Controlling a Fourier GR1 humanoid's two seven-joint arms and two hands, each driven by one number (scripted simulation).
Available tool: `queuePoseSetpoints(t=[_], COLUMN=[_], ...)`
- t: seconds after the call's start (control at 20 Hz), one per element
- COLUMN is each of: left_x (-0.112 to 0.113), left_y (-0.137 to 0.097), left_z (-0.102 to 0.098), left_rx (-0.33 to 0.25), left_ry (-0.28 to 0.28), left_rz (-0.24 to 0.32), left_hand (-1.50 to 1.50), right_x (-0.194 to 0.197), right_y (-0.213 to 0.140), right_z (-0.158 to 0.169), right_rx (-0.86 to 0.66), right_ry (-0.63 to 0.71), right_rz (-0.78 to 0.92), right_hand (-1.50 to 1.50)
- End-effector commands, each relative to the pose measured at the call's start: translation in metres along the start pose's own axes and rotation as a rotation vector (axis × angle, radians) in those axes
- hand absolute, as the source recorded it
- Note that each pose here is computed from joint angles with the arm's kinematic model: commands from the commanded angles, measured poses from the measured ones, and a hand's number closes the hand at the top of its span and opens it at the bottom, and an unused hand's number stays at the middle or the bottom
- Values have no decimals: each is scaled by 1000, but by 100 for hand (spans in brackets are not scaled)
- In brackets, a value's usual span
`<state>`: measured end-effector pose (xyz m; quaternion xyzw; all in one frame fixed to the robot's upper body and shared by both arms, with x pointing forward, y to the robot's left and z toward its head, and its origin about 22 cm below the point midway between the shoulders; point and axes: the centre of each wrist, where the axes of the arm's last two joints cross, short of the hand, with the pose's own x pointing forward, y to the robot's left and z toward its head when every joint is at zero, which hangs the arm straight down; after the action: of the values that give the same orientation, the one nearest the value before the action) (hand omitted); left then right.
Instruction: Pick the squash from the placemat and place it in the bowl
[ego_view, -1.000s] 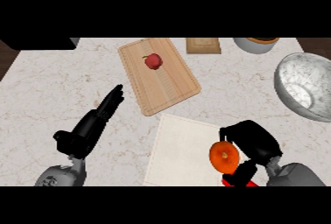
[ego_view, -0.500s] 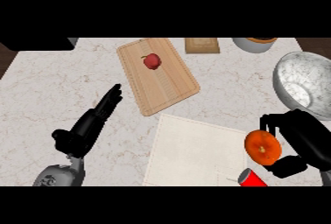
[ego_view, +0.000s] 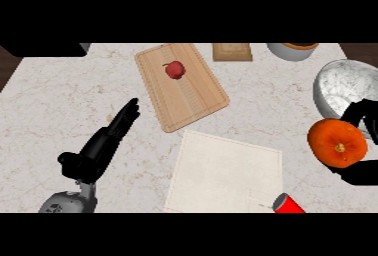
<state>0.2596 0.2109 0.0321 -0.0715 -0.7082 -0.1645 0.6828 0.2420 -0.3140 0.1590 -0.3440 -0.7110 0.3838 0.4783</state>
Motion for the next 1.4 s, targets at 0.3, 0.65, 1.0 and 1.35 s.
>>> queuePoseSetpoints(t=[0.3,0.65,1.0,1.35], left_x=[-6,9,12,7], left_y=[0,-12,-2,-22], left_z=[-9,-5,-18,-18], left_rx=[-9,-12,-50,-52], left_ry=[6,-5,-13,-29], left_rz=[-5,0,-7,-16], left_hand=[0,0,0,0], right_x=[-60,-117,-158,-179], right_y=[-30,-23,-12,-8], right_z=[-32,-53,-59,-72], right_rx=[-89,-227,141,168], right_ry=[146,155,366,229], right_rz=[127,235,152,-51], right_hand=[150,150,150,-150])
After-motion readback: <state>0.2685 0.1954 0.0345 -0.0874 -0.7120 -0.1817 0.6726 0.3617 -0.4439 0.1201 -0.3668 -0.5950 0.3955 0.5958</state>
